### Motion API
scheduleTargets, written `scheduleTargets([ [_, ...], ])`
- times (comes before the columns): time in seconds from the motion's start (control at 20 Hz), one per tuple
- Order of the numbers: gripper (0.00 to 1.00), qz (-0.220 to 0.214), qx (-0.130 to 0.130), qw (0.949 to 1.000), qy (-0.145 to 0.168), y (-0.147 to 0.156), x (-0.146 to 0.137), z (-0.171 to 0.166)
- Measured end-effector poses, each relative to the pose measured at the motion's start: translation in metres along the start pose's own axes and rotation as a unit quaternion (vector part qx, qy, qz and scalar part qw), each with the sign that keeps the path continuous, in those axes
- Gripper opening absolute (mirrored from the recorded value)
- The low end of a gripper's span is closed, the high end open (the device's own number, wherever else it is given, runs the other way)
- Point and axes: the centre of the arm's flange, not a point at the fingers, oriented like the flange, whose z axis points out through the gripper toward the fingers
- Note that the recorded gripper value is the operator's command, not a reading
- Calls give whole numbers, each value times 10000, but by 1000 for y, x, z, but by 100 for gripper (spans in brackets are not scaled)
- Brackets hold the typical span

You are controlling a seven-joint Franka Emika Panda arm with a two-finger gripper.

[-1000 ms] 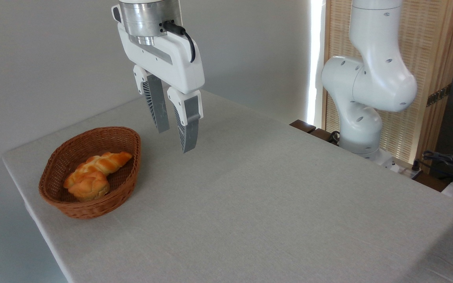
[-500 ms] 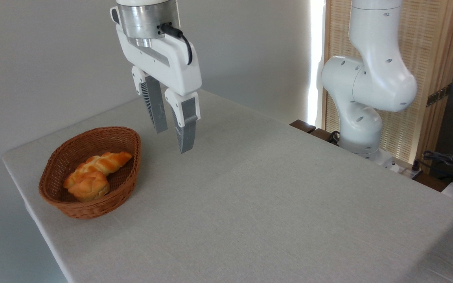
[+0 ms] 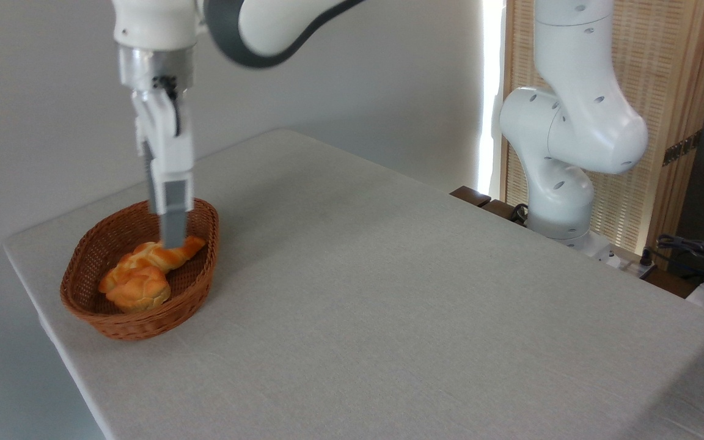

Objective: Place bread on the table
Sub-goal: 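Descend into the basket and close the gripper on the round orange bun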

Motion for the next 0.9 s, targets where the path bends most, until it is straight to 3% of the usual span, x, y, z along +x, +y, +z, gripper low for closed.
scheduleTargets([
  [0.35, 100, 346, -11, 9966, 741, 21, 55, 99],
  [0.45, 100, 401, -69, 9958, 815, 25, 59, 125],
  [0.9, 100, 467, -45, 9965, 689, 19, 50, 141],
])
